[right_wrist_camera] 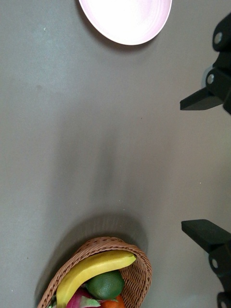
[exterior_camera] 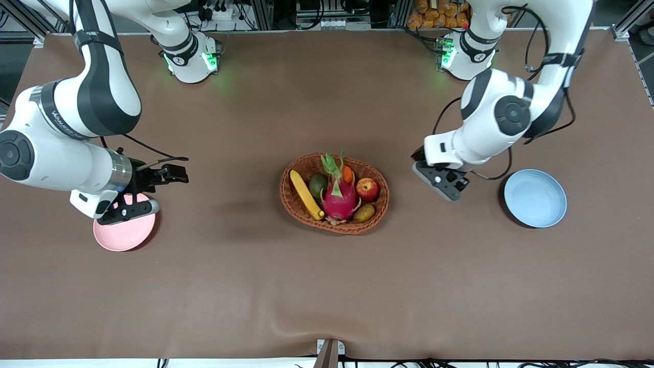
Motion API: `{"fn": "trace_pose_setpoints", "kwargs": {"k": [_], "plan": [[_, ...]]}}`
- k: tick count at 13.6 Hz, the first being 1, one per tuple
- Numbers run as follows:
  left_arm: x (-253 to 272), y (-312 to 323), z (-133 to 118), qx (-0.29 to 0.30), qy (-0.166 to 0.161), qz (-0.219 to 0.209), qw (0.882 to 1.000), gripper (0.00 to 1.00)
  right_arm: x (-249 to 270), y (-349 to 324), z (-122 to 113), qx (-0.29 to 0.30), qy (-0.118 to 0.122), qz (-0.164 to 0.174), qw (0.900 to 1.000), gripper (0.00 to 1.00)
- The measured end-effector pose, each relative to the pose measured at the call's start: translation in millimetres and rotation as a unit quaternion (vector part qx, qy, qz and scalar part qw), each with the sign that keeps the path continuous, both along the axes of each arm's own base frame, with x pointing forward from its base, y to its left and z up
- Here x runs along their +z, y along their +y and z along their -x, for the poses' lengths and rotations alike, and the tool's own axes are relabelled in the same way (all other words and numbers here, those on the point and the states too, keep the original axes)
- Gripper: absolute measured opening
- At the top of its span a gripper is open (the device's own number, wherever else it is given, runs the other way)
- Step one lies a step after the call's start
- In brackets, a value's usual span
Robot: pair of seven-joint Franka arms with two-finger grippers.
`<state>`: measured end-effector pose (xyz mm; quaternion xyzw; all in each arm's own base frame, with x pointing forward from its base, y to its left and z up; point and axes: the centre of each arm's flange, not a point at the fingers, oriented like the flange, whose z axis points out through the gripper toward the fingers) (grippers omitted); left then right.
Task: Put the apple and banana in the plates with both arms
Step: 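Move the left gripper from the blue plate to the red apple in the basket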
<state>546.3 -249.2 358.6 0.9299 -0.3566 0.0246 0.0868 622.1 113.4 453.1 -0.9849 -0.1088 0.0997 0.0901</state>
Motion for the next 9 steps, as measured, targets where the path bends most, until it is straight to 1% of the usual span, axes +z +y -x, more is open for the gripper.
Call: {"fn": "trace_pose_setpoints", "kwargs": {"k": [4,7,9], "plan": [[-36.3,-35.1,-1.5,0.005,-0.027,0.031,0.999,1.00,-0.2,0.5,0.2,0.001,0.000,0.000,1.000,1.00],[-61.8,-67.3,8.5,0.027,-0.026,0.046,0.998,1.00,-0.4,0.5,0.3,0.001,0.001,0.000,1.000,1.00],[-69.6,-88.3,19.2,0.024,-0.026,0.051,0.998,1.00,-0.5,0.6,0.4,0.001,0.001,0.000,1.000,1.00]]}}
